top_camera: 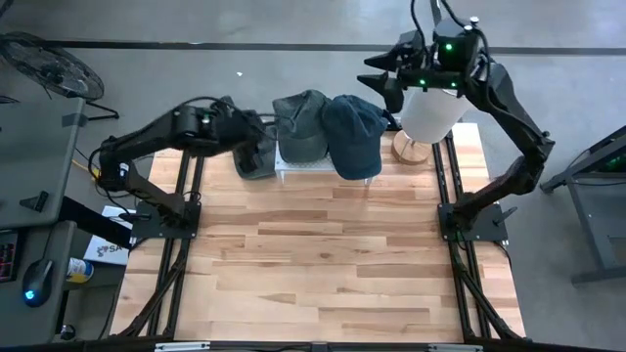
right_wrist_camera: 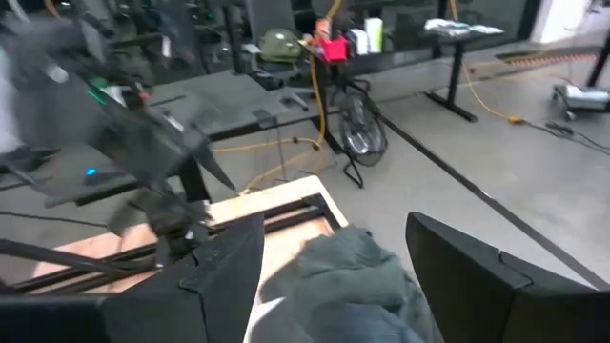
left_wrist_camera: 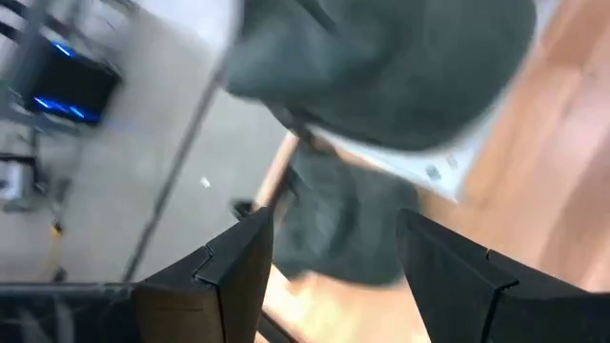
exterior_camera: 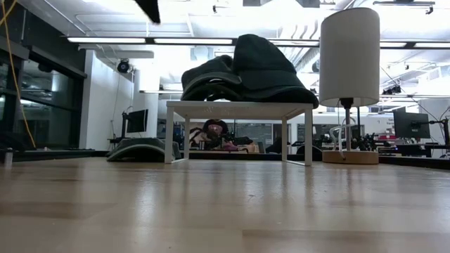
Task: Pick & Place hat
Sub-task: Stack the dark green cap on the dark green cap on the shelf
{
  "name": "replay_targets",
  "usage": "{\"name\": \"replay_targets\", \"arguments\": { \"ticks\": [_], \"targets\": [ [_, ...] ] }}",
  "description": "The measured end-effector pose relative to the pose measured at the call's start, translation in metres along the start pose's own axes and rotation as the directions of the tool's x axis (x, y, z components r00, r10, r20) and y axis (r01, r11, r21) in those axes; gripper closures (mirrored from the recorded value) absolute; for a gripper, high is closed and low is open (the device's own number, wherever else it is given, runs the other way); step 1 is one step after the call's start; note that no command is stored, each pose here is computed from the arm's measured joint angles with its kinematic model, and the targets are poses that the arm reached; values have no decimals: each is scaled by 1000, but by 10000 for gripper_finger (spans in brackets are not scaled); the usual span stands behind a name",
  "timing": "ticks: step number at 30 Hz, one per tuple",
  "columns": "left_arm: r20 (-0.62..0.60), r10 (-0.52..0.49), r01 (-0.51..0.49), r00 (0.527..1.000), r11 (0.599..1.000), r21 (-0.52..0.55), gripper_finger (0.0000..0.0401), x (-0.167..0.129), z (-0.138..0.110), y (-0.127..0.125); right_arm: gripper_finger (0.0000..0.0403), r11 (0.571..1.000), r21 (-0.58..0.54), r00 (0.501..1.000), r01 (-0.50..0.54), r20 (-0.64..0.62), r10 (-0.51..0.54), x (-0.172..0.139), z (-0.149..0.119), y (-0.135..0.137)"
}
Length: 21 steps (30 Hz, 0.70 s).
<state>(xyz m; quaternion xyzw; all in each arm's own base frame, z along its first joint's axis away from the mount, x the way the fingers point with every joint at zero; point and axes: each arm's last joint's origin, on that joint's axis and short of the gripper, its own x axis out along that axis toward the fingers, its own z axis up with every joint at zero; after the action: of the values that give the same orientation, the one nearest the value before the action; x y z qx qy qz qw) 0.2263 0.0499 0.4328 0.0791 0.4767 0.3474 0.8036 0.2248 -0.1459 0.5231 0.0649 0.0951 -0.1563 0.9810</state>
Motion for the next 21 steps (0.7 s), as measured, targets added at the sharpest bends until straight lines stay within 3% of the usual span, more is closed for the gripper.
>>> {"name": "replay_targets", "arguments": {
  "ticks": [5, 11, 15, 18, 21],
  "targets": [
    [-126, -44, 42, 991, 999, -20, 184, 30, -20, -22, 153, 998, -15, 998, -57, 23, 57, -10, 4, 20],
    [-120, -21, -3, 993, 982, -190, 184, 57, -56, -25, 153, 995, -33, 995, -95, 24, 96, -19, 4, 42],
    [-70, -71, 47, 995, 952, -302, 184, 82, -77, -14, 153, 991, -54, 992, -125, 10, 126, -20, 2, 54],
    [-45, -130, 99, 991, 900, -424, 184, 104, -89, 0, 153, 989, -29, 990, -144, 5, 144, -21, 1, 63],
    [-82, -167, 87, 983, 801, -593, 184, 126, -103, 17, 153, 990, -24, 991, -135, -10, 135, -21, -1, 70]
  ]
}}
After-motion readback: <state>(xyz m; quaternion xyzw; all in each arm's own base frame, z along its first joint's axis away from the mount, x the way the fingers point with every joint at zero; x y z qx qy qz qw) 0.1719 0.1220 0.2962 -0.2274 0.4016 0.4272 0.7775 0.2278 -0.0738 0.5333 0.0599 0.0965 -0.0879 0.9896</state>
